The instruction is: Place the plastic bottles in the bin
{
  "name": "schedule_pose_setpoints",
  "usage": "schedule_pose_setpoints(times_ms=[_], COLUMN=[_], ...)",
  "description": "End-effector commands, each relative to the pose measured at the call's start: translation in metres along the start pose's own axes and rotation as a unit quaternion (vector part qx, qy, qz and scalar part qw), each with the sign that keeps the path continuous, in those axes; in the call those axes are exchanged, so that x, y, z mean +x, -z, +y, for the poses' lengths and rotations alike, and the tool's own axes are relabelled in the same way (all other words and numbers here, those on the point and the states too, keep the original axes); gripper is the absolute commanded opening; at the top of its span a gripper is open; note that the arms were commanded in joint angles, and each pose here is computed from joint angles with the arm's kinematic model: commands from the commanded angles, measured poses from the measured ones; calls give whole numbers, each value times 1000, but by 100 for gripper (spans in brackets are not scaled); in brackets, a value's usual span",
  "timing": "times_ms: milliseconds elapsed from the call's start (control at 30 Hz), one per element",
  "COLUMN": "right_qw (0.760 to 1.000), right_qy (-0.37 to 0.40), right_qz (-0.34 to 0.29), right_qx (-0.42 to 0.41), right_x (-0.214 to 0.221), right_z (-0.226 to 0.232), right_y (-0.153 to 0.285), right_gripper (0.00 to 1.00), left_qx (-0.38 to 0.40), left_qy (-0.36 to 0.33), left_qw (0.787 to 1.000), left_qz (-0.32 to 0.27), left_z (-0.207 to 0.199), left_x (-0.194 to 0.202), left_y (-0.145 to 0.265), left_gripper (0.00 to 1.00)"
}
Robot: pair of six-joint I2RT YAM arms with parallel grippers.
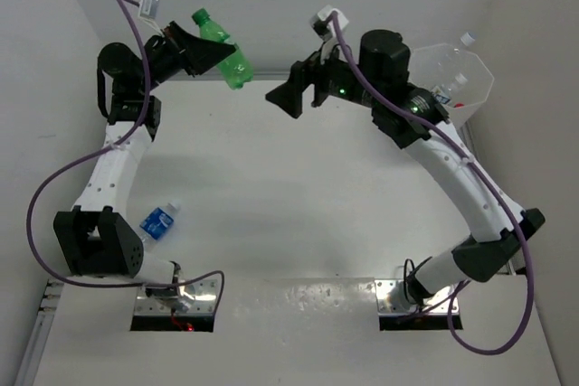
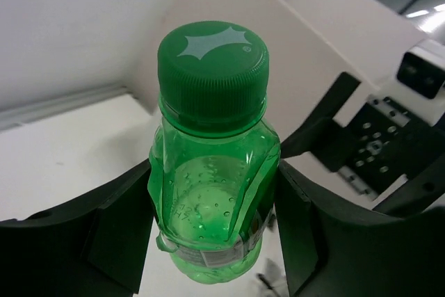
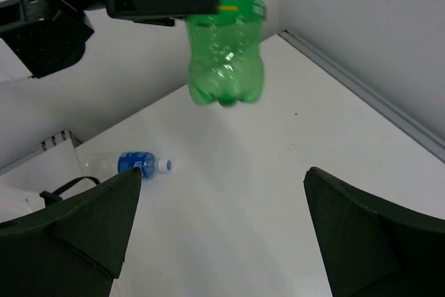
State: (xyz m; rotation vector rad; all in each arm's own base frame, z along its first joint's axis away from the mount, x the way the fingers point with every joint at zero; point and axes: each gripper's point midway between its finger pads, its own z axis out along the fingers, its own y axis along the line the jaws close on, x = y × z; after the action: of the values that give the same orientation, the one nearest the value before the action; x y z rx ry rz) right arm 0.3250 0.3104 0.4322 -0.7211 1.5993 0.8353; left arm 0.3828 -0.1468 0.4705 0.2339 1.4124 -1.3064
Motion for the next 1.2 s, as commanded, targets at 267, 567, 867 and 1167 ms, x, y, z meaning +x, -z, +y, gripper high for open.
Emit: schedule_pose_setpoints(times_ms=[267, 567, 867, 1167], right_qw=[998, 993, 982, 985], right_qy=[55, 56, 88, 113], right_qz=[-38, -68, -72, -48], right_qx=[-13, 77, 150, 119], right_x=[-22, -36, -34, -21], right_z=[52, 24, 7, 14], right_y=[-53, -63, -62, -63], right_gripper=[98, 98, 98, 42], left_qx=[96, 116, 123, 130], left_qy=[44, 46, 42, 26], left_qw=[994, 992, 991, 991], left_qz=[-20, 9, 19, 12], left_z=[-83, -105, -110, -116], left_x=[-7, 19, 24, 15], left_y=[-21, -24, -26, -33], left_gripper=[7, 5, 1, 16])
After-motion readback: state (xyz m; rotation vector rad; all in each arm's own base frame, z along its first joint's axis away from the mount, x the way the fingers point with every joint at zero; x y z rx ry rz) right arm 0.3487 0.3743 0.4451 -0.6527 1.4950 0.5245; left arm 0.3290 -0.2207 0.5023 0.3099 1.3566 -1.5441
